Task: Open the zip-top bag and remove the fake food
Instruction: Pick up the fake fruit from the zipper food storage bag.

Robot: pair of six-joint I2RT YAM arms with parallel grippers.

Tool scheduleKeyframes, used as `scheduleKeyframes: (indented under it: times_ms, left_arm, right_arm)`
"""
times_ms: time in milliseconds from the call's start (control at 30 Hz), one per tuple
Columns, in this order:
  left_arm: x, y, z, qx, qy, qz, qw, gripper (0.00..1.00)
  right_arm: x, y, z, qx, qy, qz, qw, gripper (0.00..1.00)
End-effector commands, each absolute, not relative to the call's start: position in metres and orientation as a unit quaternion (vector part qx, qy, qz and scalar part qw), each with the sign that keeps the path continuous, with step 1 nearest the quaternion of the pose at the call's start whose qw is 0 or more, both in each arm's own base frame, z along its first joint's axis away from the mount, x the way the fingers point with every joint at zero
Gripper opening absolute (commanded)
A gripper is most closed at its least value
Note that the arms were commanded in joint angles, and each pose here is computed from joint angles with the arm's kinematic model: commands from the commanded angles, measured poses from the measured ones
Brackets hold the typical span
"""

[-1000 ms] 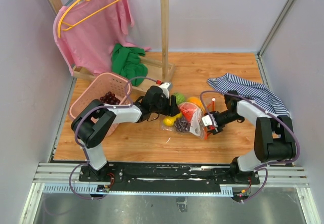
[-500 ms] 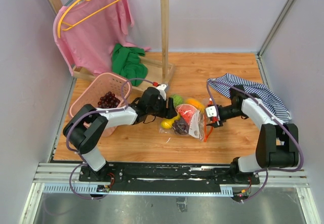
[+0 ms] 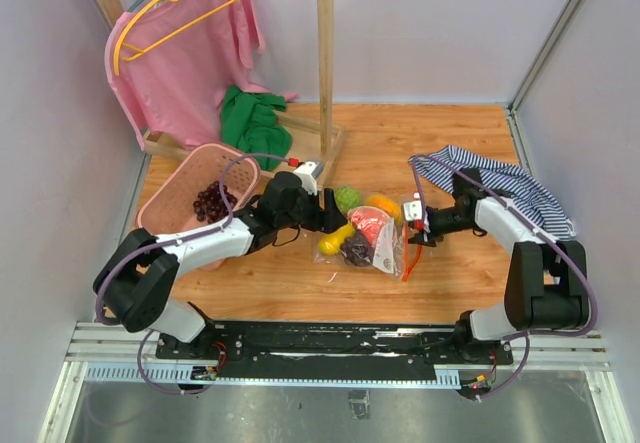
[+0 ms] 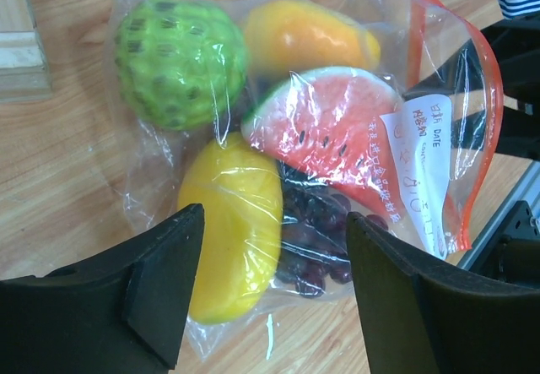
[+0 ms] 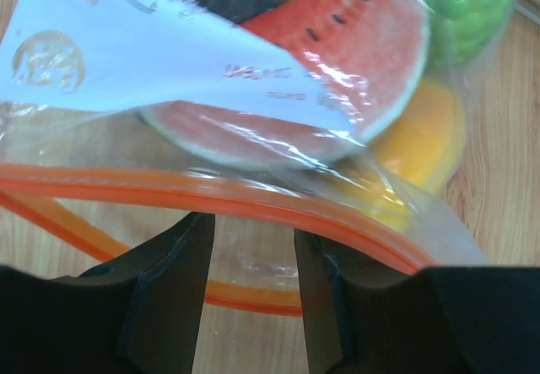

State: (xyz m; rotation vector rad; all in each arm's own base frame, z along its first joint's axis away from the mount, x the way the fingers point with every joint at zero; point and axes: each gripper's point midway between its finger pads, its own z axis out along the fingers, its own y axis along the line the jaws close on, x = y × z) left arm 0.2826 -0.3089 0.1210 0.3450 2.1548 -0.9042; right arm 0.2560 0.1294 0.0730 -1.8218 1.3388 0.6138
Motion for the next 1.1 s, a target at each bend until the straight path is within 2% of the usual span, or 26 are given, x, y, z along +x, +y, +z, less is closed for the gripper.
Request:
scheduleKeyframes:
  times_ms: [0, 133, 300, 467, 800, 1067]
  left_arm:
    - [0.291, -0.323, 0.132, 0.120, 0.829, -0.382, 0.391, 0.72]
    - [0.298, -0.335, 0.133, 0.107, 0.817, -0.403, 0.397, 0.70]
    - [0.296, -0.346, 0.120, 0.107, 0.822, -0.400, 0.391, 0.66]
    - [0.295, -0.350, 0.103, 0.105, 0.833, -0.386, 0.382, 0.62]
    - [0.292, -0.354, 0.081, 0.115, 0.845, -0.378, 0.361, 0.58]
    - [0.279, -0.363, 0.068, 0.133, 0.850, -0.381, 0.338, 0.48]
  right_arm:
    - [0.270, 0.137, 0.099, -0.624, 0.625, 0.290, 0.368, 0.45]
    - [0.272, 0.130, 0.109, -0.555, 0.705, 0.311, 0.314, 0.55]
    - [0.261, 0.141, 0.117, -0.477, 0.747, 0.386, 0.258, 0.66]
    - [0.262, 0.140, 0.102, -0.437, 0.778, 0.396, 0.219, 0.66]
    - [0.263, 0.138, 0.084, -0.403, 0.806, 0.381, 0.207, 0.63]
    - [0.259, 0.156, 0.079, -0.397, 0.803, 0.406, 0.179, 0.70]
